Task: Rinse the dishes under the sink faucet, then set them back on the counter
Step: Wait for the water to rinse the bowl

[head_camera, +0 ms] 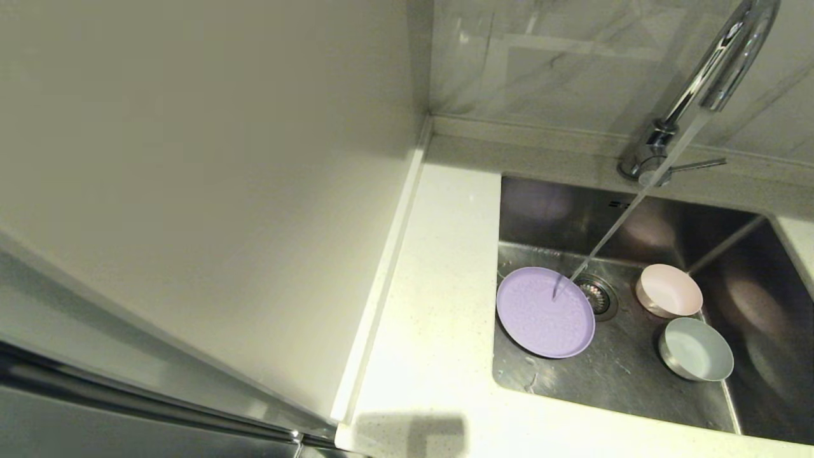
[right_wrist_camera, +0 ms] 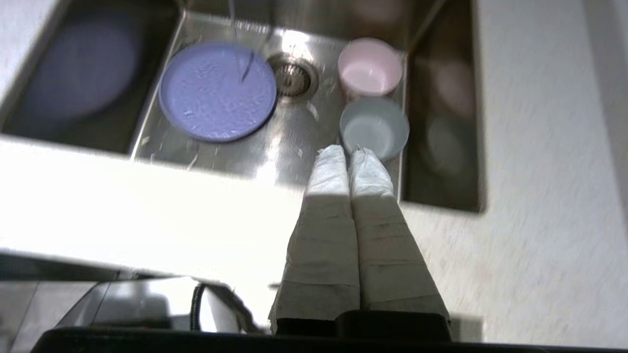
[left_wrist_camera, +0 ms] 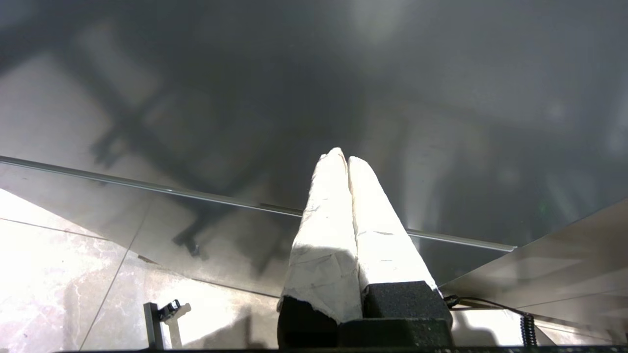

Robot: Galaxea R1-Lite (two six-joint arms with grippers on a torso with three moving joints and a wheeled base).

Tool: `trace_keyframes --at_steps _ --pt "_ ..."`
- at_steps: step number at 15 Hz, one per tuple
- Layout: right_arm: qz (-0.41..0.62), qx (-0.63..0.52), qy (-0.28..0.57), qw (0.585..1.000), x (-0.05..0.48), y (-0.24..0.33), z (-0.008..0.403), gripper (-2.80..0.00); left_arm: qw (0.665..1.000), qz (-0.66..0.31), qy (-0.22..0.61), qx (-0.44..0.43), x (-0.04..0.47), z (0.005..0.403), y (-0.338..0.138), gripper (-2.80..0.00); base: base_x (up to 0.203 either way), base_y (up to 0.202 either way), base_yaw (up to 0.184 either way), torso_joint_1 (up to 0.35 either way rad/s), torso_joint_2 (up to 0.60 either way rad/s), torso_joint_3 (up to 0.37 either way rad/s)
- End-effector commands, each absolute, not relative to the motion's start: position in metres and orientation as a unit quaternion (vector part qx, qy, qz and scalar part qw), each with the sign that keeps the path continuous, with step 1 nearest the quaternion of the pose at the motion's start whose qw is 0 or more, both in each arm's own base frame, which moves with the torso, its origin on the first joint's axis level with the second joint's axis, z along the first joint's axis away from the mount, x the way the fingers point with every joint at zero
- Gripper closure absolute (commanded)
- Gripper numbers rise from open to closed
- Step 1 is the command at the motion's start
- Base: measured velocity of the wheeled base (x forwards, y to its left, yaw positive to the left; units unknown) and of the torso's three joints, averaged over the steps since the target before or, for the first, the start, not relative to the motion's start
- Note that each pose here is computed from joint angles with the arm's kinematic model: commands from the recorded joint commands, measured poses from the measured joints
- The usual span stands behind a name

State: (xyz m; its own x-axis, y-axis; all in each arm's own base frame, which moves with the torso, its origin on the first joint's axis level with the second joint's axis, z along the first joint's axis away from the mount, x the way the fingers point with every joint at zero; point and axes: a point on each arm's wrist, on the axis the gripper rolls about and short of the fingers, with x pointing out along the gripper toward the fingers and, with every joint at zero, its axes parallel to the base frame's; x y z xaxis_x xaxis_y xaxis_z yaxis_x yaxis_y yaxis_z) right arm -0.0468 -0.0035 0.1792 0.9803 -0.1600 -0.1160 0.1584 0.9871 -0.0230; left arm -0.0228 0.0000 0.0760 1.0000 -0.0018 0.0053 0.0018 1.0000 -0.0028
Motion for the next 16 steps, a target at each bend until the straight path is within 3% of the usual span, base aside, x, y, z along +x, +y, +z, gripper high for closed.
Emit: trace_keyframes --at_steps 1,8,16 --pt "-0.076 0.000 0.018 0.997 -0.068 -0.004 0.150 0.00 1.000 -0.001 -0.002 -0.002 -0.023 0.075 0.000 0.00 0.000 0.000 0.000 0.000 0.00 0.000" --pt "-0.051 0.012 0.040 0.998 -0.032 -0.003 0.086 0.00 1.000 -0.001 -0.002 -0.002 -0.023 0.075 0.000 0.00 0.000 0.000 0.000 0.000 0.00 0.000" --pt "-0.009 0.016 -0.008 1.000 -0.023 -0.001 0.078 0.00 1.000 -0.001 -0.002 -0.001 -0.023 0.075 0.000 0.00 0.000 0.000 0.000 0.000 0.00 0.000"
